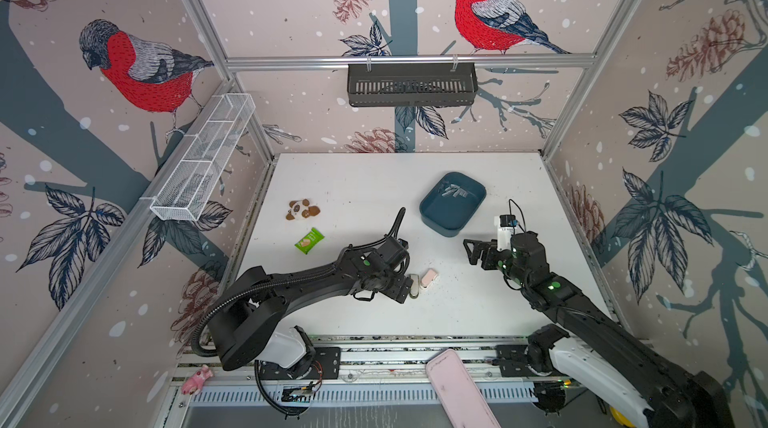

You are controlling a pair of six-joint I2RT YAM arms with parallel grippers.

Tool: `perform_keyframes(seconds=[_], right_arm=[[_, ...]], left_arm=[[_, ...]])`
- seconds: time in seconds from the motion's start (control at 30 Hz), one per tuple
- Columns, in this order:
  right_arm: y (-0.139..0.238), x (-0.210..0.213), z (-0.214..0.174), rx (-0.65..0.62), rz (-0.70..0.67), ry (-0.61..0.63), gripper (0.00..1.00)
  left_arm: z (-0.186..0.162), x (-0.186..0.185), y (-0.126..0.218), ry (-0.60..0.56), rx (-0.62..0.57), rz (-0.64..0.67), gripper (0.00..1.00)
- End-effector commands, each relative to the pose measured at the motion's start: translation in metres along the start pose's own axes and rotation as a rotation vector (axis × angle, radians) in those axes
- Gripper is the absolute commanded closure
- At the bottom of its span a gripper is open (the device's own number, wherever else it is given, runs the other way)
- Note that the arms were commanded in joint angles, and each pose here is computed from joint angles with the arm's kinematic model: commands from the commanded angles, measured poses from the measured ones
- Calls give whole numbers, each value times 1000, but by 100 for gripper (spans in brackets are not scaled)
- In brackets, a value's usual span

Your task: Load the staples into the stapler

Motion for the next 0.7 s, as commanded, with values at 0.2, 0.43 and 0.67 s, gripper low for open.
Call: perform_keyframes(seconds=[0.2,0.43,0.67], right_arm=[[8,1,5,-9,-32,-16,0],[13,2,3,-40,-29,-61,0],[14,0,-1,-37,-31,-61,0]], left_arm=[[26,-15,7,0,-51,-53,5],[22,-9,6,77,-30,-20,8],[20,-14,-2,163,-18,-53,9]])
Point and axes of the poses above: each gripper's point midway between its finger pads, its own y axis back along the fingers, its own x axis along the line the jaws close on, z = x × y, the point moved 2 cm from there along y, back along the fingers, and after that the axes turned 7 degrees about -y, right-handed, at the moved point
